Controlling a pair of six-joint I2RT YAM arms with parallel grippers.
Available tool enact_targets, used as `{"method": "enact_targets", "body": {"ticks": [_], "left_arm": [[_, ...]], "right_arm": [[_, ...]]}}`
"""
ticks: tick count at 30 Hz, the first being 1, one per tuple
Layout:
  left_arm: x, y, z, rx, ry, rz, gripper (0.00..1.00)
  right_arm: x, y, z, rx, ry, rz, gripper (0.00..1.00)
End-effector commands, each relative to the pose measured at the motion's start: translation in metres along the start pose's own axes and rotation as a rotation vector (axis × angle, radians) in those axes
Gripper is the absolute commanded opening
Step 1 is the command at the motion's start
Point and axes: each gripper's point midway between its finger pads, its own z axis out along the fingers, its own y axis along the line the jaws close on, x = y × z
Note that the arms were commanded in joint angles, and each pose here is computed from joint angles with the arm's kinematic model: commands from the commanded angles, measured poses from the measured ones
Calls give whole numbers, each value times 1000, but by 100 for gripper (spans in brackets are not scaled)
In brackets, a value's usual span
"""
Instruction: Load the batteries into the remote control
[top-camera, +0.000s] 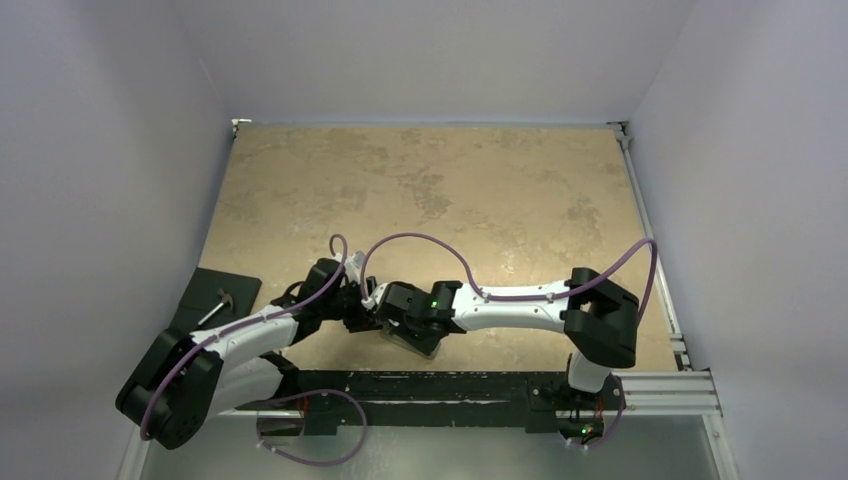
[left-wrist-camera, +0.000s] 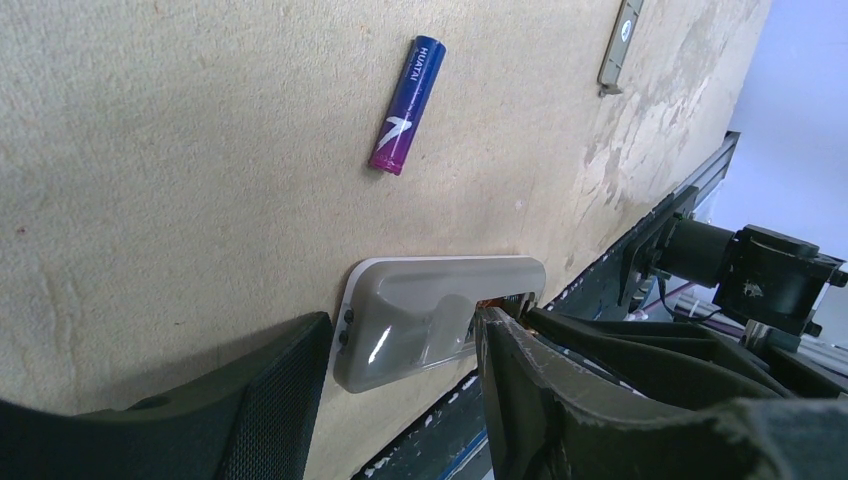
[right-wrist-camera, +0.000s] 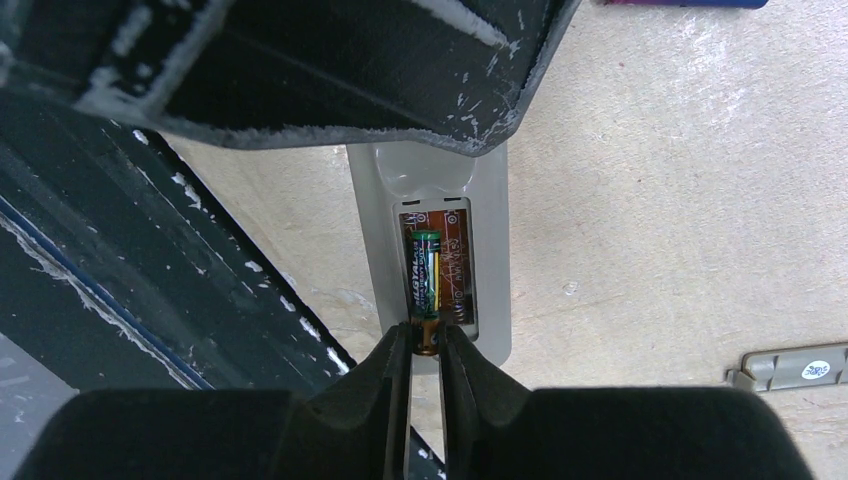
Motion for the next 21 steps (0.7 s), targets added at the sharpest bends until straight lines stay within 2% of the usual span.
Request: {"method": "enact_targets", "body": {"ticks": [1,9,21], "left_arm": [[0,9,3,-37,-5,21,56],[0,8,2,-35,-5,22,56],[0,8,2,-32,-7,24,56]], "right_arm": [[-15,2,-7,10,-38,-18,23],[-17,3,-8,14,-44,-21,33],[-22,2,-12,24,-68,-16,36]]}}
